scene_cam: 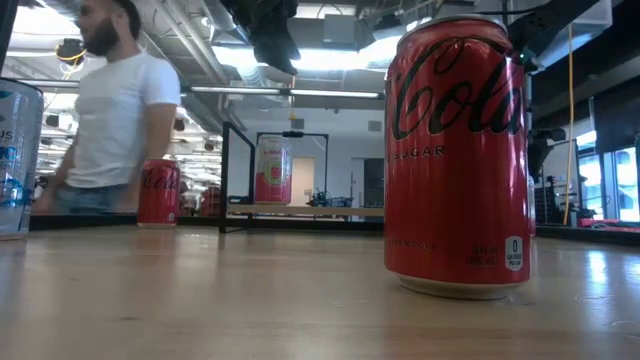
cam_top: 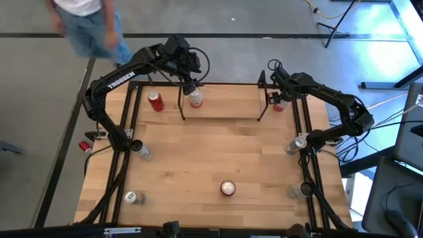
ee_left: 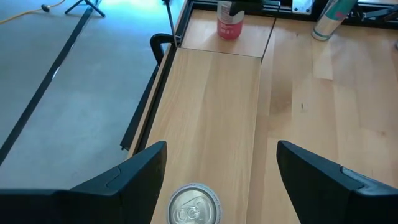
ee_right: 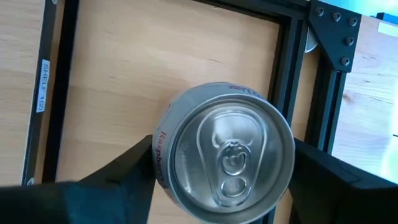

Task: Place canned beverage on shelf
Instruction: Put the pink soda can on the shelf aligned with the other pink soda can

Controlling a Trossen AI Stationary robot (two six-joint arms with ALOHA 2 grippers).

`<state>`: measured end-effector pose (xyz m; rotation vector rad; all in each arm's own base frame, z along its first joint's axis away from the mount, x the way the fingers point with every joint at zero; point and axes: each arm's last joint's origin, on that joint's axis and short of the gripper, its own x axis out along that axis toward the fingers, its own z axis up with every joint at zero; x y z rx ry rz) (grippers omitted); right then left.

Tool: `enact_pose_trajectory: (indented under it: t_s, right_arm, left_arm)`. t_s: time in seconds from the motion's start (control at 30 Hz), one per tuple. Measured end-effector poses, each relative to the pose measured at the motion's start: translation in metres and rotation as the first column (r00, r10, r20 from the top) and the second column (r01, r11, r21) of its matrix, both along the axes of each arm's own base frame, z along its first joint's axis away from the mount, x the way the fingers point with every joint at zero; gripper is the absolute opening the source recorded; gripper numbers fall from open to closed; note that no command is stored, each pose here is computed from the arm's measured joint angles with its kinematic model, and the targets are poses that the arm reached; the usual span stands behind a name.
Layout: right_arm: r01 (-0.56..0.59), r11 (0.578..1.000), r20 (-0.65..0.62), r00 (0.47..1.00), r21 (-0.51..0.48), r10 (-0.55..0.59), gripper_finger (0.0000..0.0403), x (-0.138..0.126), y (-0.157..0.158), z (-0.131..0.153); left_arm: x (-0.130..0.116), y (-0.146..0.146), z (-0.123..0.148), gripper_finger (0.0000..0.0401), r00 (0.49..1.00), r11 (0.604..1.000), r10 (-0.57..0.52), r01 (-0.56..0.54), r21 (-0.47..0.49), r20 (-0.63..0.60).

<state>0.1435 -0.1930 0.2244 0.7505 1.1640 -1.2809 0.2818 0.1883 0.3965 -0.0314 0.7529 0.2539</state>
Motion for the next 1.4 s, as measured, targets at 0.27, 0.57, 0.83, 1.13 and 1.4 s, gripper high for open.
enact_pose_trajectory:
  t_s: [0.27,0.57,0.83,1.13,1.4]
  right_arm:
    - [-0.015,1.000,0.007,1.000,0.006,0.015,0.0252,-0.013,0.017,0.025]
    - [-0.088,0.993,0.093,0.992,0.083,0.081,0.0254,-0.021,0.053,0.071]
    - [-0.216,0.964,0.141,0.971,0.152,0.195,0.0257,0.000,0.091,0.084]
    - [-0.378,0.912,0.226,0.913,0.160,0.339,0.0258,0.029,0.138,0.084]
    - [-0.513,0.856,0.303,0.828,0.066,0.473,0.0259,0.075,0.163,0.072]
  left_arm:
    - [0.003,-0.005,0.000,0.0290,1.000,1.000,-0.005,0.005,-0.002,0.000]
    - [0.010,-0.015,0.000,0.0290,1.000,1.000,-0.022,0.022,0.022,-0.008]
    - [0.012,-0.018,0.000,0.0290,0.998,0.997,0.043,-0.041,0.058,-0.038]
    - [0.011,-0.018,-0.001,0.0290,0.997,0.998,0.063,-0.061,0.031,-0.044]
    - [0.015,-0.024,-0.001,0.0290,0.997,0.998,0.063,-0.063,0.009,-0.035]
